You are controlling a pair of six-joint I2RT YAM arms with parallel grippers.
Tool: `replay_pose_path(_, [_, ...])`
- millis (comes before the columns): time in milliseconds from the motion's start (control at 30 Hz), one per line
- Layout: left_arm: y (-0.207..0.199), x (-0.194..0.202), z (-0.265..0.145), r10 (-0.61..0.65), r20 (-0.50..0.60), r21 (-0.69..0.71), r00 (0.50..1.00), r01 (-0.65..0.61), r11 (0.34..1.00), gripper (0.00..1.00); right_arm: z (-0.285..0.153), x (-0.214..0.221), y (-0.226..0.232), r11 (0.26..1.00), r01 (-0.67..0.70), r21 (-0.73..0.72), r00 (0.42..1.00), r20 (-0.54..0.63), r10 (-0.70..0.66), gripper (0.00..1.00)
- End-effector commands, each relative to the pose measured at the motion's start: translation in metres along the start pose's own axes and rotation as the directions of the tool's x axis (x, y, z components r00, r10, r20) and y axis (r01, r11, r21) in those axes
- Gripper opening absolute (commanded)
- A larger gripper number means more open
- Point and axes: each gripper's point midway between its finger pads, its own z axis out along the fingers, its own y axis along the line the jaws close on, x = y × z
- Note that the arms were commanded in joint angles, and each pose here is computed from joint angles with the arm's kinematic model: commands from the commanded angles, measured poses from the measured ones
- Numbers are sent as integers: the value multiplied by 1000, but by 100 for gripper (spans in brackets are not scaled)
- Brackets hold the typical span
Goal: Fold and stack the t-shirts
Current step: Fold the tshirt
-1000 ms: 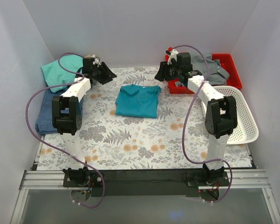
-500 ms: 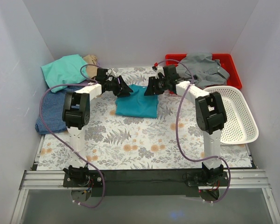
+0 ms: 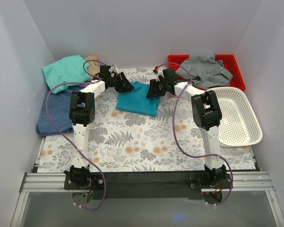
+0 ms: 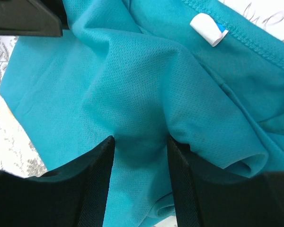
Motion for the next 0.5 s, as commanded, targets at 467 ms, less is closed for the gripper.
replay_pose_path(467, [105,-49,-37,-8,196,-305,981,69,950,40,-24,-34,-41,966,155,208,978,107,-180,55])
